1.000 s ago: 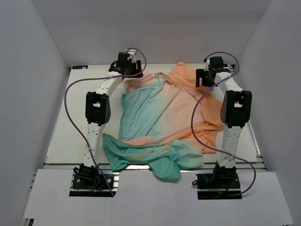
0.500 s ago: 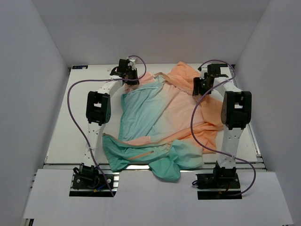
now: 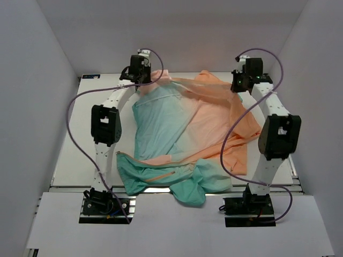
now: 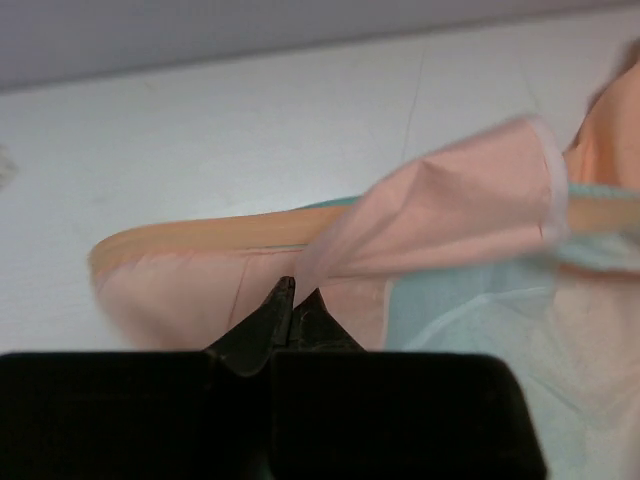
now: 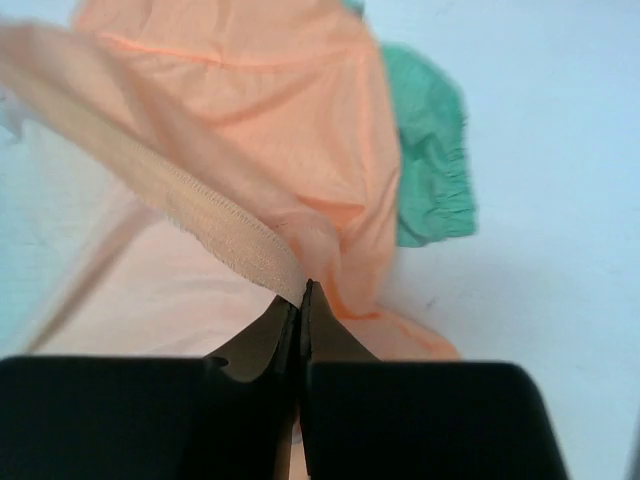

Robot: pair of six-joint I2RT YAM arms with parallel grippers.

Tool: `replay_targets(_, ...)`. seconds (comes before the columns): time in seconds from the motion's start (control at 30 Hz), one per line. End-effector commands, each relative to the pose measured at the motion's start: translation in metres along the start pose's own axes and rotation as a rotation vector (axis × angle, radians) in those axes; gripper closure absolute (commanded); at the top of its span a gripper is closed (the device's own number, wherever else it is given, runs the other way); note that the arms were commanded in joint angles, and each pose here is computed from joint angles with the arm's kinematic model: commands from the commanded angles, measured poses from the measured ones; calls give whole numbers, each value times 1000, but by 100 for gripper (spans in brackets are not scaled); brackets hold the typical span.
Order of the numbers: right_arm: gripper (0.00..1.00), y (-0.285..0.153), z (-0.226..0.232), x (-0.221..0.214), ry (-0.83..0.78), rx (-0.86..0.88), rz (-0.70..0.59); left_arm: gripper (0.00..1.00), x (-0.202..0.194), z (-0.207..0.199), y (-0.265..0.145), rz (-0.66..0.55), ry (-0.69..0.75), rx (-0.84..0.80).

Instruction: Zip up the jacket

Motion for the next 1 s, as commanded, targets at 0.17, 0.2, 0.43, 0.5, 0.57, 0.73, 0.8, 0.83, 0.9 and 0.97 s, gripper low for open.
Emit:
replay_targets(0.17,100,-98,28,-42,79,-113,-110,91,45,4,-170,-376,-34,208)
replay_targets(0.2,100,-101,33,-54,98,-109,-95,81,31,8,-180,-363,-59,225)
replay_targets(0.43,99,-117,58,-135,323,-194,55,2,-103,7,-250,-123,-330,230)
replay_targets(0.5,84,-121,58,-147,346,-247,93,2,-110,5,-262,-108,-390,196)
replay_targets(0.57,78,-127,55,-152,361,-330,110,2,-109,3,-272,-80,-405,194)
replay_targets(0.73,52,-144,58,-151,370,-337,73,2,-87,-3,-274,-82,-423,235)
replay_targets(0.8,43,-149,62,-147,351,-270,21,2,-83,-3,-254,-45,-425,290)
replay_targets(0.83,39,-148,66,-147,344,-221,1,2,-63,-10,-251,-59,-425,283)
replay_targets(0.9,36,-151,70,-147,327,-176,-25,2,-62,-13,-216,14,-400,314)
replay_targets(0.97,33,-151,72,-148,315,-140,-34,2,-39,-23,-198,31,-374,293)
Point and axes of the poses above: each gripper's point midway between its finger pads, its own y axis out along the fingers, its own z axis along the line the jaws close on, x = y × z, the point moved 10 cm from there along -y, back along the fingers, and after that the axes turned 11 degrees about -y, right-handed, at the moved point
